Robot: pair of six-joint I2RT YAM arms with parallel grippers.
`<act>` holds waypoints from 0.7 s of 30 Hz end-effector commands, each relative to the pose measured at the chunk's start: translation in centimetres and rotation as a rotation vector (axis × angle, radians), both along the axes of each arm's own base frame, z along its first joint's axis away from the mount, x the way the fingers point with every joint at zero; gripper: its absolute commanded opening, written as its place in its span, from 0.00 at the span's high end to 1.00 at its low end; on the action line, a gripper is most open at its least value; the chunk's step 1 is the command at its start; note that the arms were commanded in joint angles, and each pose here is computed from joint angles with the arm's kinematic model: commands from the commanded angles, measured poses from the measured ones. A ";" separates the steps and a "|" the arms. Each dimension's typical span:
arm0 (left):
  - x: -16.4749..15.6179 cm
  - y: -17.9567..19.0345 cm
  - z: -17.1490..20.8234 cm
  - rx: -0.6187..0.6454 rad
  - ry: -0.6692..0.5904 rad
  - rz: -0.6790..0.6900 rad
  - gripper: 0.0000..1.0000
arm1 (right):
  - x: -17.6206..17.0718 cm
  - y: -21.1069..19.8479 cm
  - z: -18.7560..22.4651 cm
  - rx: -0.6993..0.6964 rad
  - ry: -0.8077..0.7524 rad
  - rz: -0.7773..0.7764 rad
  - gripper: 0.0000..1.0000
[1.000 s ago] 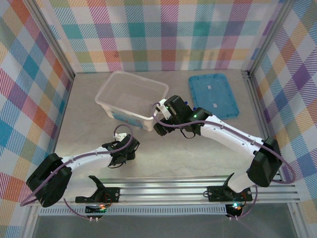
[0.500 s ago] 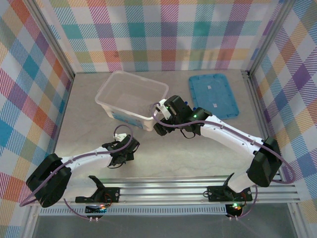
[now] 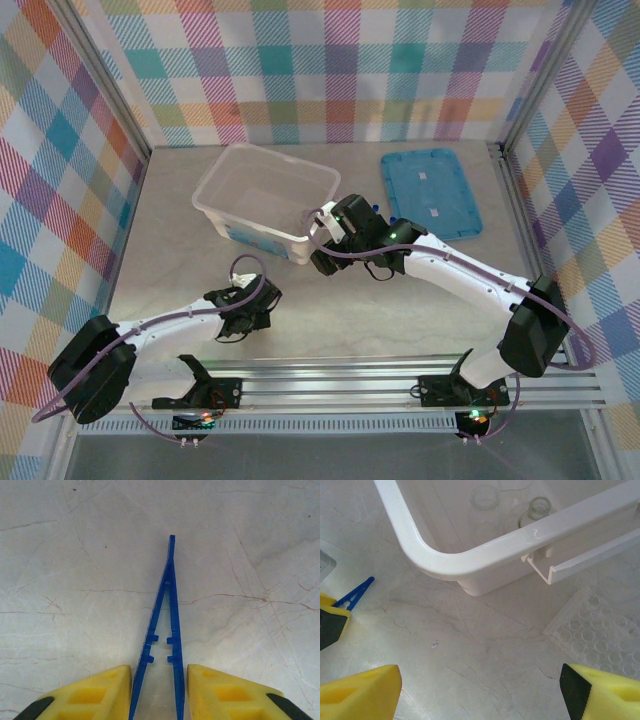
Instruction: Organize the chemistry lab equipment
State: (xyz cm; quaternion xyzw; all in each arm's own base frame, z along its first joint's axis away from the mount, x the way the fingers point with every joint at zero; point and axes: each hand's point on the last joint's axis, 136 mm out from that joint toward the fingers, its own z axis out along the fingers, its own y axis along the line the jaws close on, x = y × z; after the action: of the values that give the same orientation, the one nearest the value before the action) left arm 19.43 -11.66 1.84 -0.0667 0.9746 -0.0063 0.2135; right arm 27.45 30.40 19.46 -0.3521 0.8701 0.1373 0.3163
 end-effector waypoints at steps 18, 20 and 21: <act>-0.1 -0.1 -1.0 0.039 0.028 -0.001 0.72 | -0.7 -0.3 0.5 0.024 -0.012 -0.002 0.17; -0.1 -0.1 -0.9 0.036 0.023 0.001 0.73 | -0.7 -0.3 0.5 0.023 -0.013 -0.002 0.17; 0.0 -0.1 -0.8 0.030 0.018 0.001 0.73 | -0.6 -0.3 0.6 0.025 -0.013 -0.001 0.17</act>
State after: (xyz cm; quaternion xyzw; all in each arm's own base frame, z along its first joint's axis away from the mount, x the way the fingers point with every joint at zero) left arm 19.63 -11.67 1.61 -0.0614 0.9770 0.0166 0.2033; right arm 27.03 29.91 18.76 -0.3516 0.8730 0.1346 0.3100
